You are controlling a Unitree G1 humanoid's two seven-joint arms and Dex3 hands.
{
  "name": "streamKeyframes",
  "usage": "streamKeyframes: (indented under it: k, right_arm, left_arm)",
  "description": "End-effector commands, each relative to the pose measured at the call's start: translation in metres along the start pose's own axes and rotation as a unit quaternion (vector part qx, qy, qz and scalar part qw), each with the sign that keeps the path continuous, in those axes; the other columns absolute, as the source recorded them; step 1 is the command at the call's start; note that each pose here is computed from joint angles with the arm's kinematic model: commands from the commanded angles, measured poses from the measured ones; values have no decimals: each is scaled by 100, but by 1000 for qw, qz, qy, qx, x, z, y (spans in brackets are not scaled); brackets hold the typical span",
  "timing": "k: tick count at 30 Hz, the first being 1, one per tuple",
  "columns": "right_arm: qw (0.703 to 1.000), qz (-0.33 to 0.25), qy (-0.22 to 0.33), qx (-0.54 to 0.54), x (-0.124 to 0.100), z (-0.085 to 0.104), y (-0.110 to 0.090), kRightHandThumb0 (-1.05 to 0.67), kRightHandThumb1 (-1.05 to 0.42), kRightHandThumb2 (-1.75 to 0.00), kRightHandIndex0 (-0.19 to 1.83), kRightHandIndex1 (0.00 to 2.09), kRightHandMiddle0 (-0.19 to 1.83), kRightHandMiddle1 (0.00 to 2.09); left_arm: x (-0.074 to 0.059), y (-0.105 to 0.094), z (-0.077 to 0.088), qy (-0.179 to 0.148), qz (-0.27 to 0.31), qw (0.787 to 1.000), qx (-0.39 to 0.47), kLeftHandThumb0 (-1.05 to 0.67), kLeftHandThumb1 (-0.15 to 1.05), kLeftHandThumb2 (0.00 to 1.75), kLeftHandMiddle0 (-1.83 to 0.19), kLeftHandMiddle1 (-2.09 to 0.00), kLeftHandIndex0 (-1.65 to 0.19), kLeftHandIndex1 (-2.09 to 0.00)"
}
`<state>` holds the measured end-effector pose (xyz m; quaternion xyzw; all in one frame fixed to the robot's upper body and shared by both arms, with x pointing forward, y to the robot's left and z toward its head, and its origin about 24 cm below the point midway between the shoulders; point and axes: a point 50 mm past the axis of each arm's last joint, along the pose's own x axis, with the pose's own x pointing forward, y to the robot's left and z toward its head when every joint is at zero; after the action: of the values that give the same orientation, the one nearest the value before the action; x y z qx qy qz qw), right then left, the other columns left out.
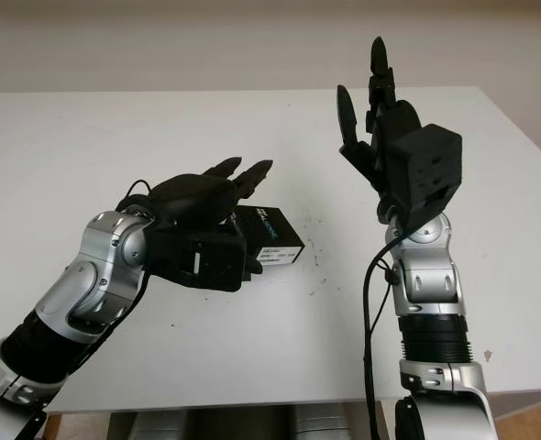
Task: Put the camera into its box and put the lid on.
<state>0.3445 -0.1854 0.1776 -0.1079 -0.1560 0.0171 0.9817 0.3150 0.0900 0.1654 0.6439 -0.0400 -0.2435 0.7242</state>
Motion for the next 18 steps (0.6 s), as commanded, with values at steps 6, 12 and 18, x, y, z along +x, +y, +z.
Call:
streamKeyframes:
  k: [6,12,18]
  right_arm:
    - [1000,-1,-4,5,-1,1,2,-75,-105,-63,-18,4,-16,6]
    - [1000,-3,-8,7,-1,0,2,-74,-105,-63,-19,4,-16,5]
    - [1000,-3,-11,14,-1,-1,3,-73,-105,-62,-19,5,-17,5]
  left_arm:
    - [4,-10,2,7,0,1000,-19,-102,105,11,19,0,19,0]
    - [13,-17,3,18,32,999,-36,-100,104,9,19,0,19,0]
    - [18,-19,3,15,52,998,-29,-98,105,8,19,0,19,0]
